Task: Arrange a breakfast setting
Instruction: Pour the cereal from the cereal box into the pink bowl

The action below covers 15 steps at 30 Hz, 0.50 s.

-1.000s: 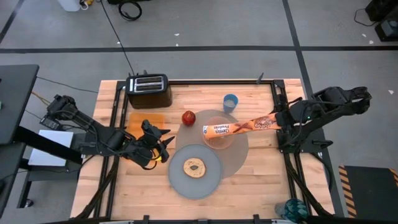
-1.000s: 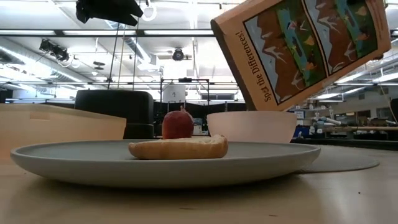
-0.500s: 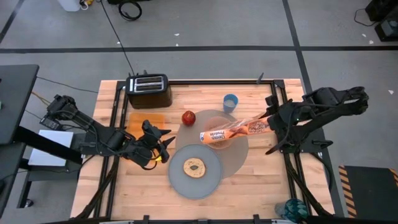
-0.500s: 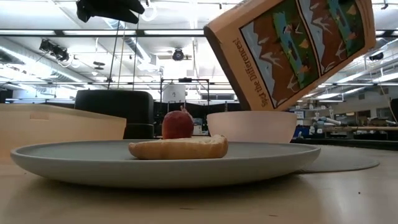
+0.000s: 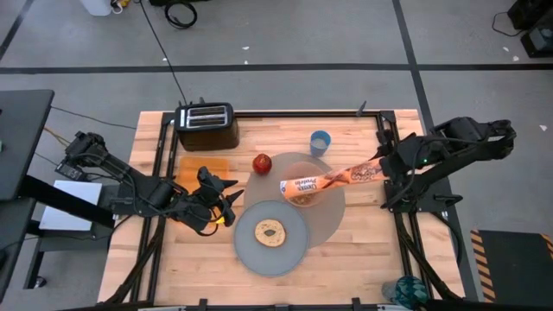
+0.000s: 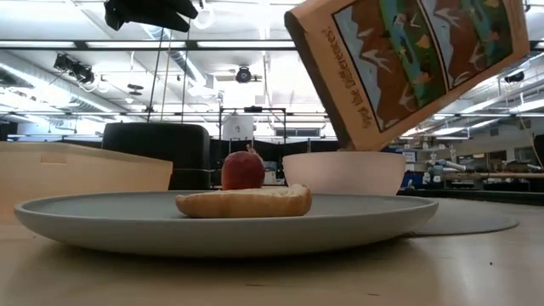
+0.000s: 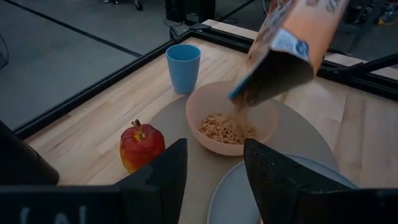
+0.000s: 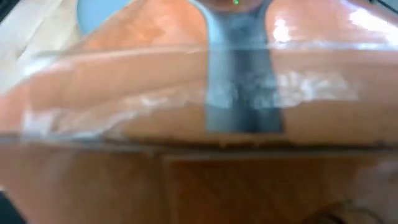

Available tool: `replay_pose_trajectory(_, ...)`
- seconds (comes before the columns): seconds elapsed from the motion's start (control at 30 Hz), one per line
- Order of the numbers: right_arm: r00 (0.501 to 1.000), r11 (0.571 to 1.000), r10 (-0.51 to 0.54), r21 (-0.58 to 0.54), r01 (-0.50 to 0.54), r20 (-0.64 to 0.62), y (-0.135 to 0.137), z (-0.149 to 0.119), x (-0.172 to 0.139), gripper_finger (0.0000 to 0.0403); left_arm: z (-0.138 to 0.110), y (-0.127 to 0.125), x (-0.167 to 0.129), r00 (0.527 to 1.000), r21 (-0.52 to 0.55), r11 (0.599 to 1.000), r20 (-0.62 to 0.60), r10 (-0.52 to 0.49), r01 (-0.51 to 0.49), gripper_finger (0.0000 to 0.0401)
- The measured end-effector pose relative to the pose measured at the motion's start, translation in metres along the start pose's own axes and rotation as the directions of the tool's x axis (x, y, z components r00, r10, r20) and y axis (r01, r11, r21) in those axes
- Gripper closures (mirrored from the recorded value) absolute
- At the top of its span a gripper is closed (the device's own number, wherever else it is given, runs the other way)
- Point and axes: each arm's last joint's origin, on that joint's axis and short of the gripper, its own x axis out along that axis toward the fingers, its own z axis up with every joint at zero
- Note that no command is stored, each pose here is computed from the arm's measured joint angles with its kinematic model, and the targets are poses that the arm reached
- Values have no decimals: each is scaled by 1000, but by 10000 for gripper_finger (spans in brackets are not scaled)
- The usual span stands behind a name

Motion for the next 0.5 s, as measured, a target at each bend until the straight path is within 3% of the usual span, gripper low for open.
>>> replay_pose_trajectory(0.37,998,995,56,79,-56,-5,1,-13,-10,208,1,-1,0,1000,-11,1000,6,-5,5,235)
replay_pose_trajectory(0.5,999,996,20,82,-16,-41,1,-15,-10,208,1,-1,0,1000,-12,1000,6,-5,5,235)
